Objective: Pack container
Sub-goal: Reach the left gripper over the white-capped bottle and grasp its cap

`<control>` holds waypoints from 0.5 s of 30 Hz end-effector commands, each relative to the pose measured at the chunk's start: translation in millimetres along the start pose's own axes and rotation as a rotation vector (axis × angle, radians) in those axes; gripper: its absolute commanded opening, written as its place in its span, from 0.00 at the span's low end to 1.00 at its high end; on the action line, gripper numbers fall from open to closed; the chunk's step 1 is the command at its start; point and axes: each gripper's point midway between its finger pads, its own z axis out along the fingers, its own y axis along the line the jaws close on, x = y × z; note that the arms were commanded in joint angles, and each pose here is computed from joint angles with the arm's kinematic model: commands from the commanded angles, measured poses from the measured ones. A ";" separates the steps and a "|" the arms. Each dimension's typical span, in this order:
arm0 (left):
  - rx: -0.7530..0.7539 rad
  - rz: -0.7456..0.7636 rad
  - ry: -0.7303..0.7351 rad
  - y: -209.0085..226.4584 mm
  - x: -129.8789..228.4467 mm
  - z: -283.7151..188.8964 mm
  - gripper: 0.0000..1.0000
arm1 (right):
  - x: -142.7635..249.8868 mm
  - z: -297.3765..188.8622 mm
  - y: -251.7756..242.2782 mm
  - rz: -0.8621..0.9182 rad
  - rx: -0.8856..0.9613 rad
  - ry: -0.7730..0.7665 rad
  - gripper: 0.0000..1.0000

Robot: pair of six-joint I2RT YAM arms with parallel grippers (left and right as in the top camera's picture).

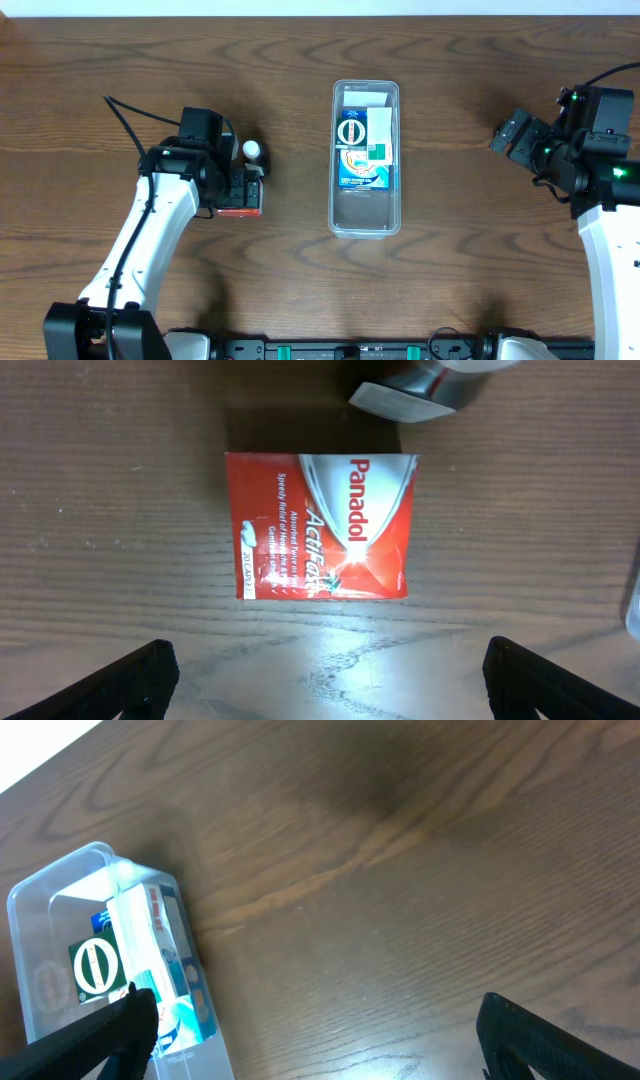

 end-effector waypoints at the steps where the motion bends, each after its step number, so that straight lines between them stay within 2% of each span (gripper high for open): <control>1: 0.011 0.031 -0.002 -3.2 -1.6 -0.2 0.98 | -1.2 -1.1 -0.8 0.007 0.000 -0.003 0.99; 15: 0.046 0.075 -0.241 -19.8 -62.4 -17.3 0.98 | -1.2 -1.1 -0.8 0.007 0.000 -0.003 0.99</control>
